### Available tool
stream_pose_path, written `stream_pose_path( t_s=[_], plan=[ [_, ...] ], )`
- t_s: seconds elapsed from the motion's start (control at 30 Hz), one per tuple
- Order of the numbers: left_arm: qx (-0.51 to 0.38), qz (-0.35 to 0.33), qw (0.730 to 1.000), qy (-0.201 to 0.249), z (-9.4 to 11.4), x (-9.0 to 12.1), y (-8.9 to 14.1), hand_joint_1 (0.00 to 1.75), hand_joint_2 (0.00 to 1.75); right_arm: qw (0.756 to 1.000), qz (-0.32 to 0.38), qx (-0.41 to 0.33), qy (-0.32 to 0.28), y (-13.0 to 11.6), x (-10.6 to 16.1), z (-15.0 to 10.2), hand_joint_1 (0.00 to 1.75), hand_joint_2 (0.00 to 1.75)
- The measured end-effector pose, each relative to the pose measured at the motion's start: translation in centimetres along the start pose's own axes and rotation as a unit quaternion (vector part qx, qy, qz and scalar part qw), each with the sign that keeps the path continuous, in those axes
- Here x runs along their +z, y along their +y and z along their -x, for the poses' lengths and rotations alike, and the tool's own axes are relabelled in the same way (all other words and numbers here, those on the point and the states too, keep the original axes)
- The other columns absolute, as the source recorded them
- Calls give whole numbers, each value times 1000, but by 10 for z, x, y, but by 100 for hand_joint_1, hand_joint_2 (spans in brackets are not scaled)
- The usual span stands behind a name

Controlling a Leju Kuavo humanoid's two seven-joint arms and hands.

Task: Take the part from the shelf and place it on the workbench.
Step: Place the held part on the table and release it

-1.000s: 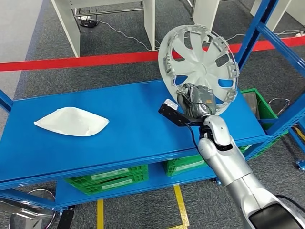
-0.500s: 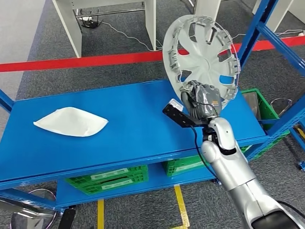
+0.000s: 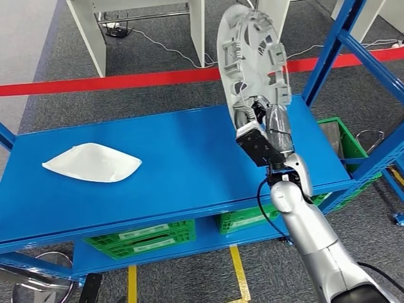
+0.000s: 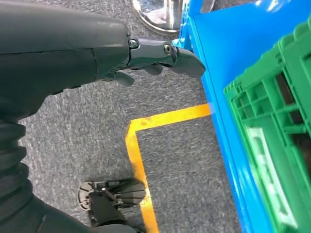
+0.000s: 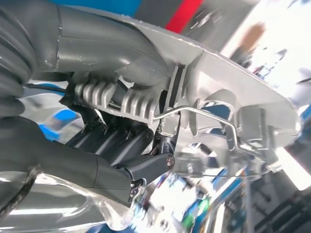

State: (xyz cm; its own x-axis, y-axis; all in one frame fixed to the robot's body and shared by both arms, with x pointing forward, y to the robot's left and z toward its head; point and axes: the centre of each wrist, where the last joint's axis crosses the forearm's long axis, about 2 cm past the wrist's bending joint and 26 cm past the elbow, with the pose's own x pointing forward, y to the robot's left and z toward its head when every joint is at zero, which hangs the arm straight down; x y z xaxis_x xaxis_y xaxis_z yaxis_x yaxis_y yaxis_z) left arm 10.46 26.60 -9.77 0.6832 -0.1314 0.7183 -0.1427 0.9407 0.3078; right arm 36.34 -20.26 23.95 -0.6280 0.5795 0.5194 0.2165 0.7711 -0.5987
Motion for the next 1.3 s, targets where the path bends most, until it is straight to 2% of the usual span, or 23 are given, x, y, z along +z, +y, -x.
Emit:
stream_pose_path(
  t_s=[0.2,0.4,1.0,1.3],
  plan=[
    [9,1,1000,-6,-7,-1,-7,0,175,995,-15,-99,-26,-8,-8,-13,175,175],
    [13,1,1000,-7,-8,-1,-8,0,175,985,-54,-156,-40,-7,-10,-19,175,175],
    [24,-13,1000,9,-8,-1,-8,0,175,975,-48,-197,-88,-13,-14,-40,175,175],
    [20,-23,999,15,-8,0,-9,0,175,976,-35,-199,-85,-17,-14,-39,175,175]
  ],
)
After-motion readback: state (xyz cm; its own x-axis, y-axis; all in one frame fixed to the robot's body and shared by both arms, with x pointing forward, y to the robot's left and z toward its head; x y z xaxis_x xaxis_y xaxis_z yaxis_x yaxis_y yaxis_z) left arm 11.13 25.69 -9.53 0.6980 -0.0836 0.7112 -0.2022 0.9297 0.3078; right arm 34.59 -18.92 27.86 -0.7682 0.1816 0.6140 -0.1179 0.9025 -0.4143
